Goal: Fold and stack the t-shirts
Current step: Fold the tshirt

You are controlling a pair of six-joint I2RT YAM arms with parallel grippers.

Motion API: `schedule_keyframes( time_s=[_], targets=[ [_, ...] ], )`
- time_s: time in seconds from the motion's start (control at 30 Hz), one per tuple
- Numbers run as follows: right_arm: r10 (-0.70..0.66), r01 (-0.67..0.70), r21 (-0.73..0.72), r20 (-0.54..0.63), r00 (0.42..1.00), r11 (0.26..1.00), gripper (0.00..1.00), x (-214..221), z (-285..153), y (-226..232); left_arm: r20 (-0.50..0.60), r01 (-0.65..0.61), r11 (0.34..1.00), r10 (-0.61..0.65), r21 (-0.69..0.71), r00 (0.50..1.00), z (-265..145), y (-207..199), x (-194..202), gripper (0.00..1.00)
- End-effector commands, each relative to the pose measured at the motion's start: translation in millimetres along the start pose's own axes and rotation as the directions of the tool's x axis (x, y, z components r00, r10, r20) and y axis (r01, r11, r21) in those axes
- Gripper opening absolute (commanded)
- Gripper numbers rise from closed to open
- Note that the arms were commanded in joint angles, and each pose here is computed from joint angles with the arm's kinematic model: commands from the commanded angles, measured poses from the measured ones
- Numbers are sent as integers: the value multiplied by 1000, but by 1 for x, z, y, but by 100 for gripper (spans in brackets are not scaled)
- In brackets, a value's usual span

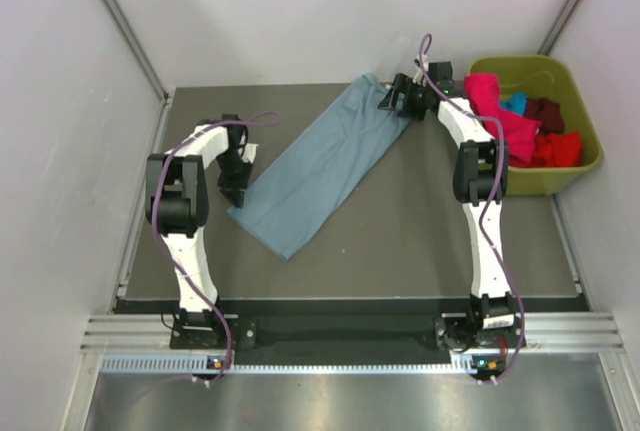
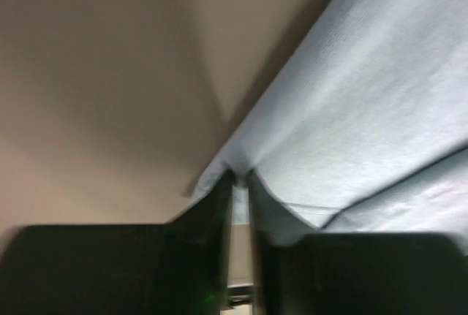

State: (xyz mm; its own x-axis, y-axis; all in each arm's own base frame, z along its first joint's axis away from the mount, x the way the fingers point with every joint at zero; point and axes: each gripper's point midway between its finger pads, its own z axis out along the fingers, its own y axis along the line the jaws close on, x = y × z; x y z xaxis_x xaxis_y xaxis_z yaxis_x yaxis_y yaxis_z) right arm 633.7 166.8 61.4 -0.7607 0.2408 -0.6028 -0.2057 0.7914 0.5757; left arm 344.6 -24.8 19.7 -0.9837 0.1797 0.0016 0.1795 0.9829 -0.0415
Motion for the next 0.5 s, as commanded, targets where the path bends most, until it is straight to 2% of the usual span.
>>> schedule_keyframes(
  time_s=[0.0, 0.03, 0.33, 0.47],
  targets=[
    [-36, 36, -3, 23, 999, 999, 89, -14, -16, 17, -3, -3, 1000, 3, 29, 1000, 8, -2, -1, 8],
    [-34, 34, 0, 22, 999, 999, 89, -13, -16, 16, -19, -1, 999, 2, 38, 1000, 11, -4, 5, 0],
    [-28, 28, 13, 23, 999, 1000, 89, -12, -10, 6, -78, -38, 992, 48, 124, 996, 10, -37, 47, 0],
    [-25, 25, 18, 22, 999, 1000, 89, -10, -6, 1, -89, -101, 982, 116, 159, 989, 3, -57, 64, 0]
  ],
)
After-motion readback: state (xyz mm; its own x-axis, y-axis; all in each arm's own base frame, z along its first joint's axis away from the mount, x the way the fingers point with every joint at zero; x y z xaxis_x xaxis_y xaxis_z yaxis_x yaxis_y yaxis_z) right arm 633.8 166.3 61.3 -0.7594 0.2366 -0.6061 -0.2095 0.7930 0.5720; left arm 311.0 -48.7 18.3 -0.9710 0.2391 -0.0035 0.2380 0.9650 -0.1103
